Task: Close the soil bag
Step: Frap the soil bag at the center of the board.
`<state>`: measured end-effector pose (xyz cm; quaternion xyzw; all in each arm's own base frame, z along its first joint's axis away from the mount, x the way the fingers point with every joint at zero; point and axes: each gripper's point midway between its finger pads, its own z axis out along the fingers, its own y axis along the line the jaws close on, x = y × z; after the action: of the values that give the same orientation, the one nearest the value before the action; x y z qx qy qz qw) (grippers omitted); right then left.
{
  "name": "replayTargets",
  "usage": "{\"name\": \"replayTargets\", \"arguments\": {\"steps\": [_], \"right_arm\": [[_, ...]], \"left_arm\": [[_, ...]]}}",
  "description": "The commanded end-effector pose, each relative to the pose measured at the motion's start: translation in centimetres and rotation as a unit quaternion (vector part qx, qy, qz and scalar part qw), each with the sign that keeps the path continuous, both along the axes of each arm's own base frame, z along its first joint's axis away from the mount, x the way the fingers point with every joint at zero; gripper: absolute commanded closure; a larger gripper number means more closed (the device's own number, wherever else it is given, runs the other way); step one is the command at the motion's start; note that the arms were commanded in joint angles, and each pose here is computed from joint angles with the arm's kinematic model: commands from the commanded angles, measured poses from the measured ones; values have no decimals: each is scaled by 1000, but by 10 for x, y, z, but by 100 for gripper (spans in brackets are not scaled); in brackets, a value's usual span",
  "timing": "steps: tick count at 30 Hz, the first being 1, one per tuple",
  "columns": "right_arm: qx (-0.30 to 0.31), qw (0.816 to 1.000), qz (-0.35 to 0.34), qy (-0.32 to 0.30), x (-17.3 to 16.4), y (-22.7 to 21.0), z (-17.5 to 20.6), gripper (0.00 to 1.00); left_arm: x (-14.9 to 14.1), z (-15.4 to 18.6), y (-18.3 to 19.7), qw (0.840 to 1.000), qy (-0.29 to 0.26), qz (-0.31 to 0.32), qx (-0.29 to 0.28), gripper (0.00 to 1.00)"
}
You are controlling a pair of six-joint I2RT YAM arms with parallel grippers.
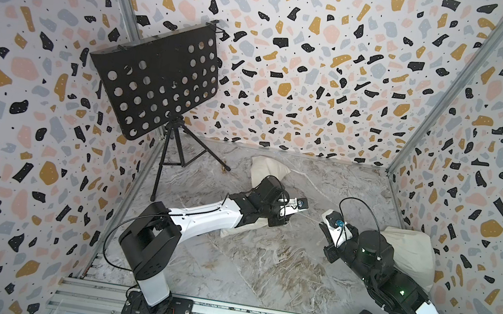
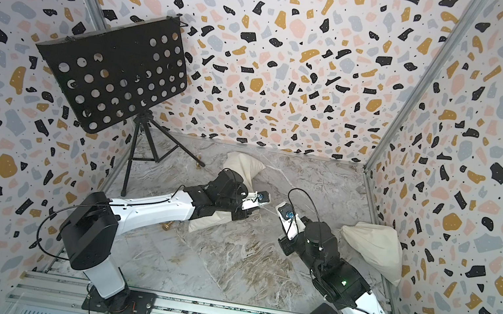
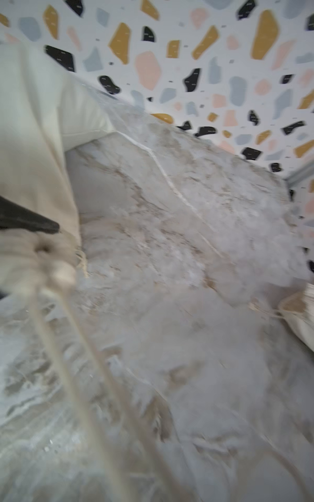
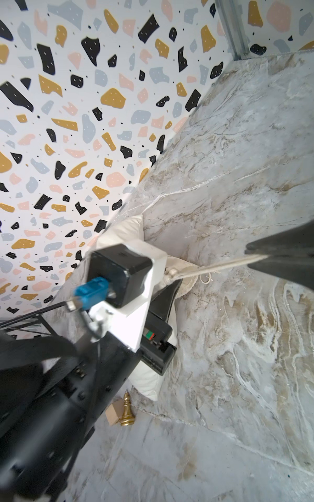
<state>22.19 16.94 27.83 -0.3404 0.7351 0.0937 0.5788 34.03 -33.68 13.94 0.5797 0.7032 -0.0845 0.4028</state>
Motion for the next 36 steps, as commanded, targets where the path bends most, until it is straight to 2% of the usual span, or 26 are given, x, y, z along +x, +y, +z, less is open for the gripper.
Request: {"name": "replayTargets", "arguments": {"steps": [1,5,10,13,15,17,18,21,24,29,32,36], "right_arm": [[141,977,-33,-154,-15,-28,125,100],[136,979,-30,-146,-11,-23,121,100],[125,983,-24,-134,-1,-12,114,100],[122,986,5,-109,6,9,105,100],[121,989,37,-81,12,30,97,100],[119,989,77,-52,13,51,93,100],[112,990,84,-34,19,61,87,100],[109,986,125,-8,24,85,90,100],[110,982,153,6,26,102,98,100],[106,978,180,9,27,115,115,100],[101,976,192,7,24,120,127,100],[90,975,203,9,21,124,132,100]], "left_arm": [[14,-96,152,948,80,195,237,80],[16,-89,156,950,71,212,219,85],[14,-74,173,949,63,244,190,86],[8,-58,167,960,46,232,152,77],[0,-36,150,975,31,201,93,70],[-6,-5,131,984,6,176,16,52],[-12,8,121,987,4,158,-23,46],[-29,38,100,989,-4,108,-100,33],[-37,64,92,987,-16,83,-139,24],[-49,110,71,977,-31,23,-208,19],[-49,133,59,973,-35,-2,-229,19],[-45,155,48,969,-43,-26,-241,28]]}}
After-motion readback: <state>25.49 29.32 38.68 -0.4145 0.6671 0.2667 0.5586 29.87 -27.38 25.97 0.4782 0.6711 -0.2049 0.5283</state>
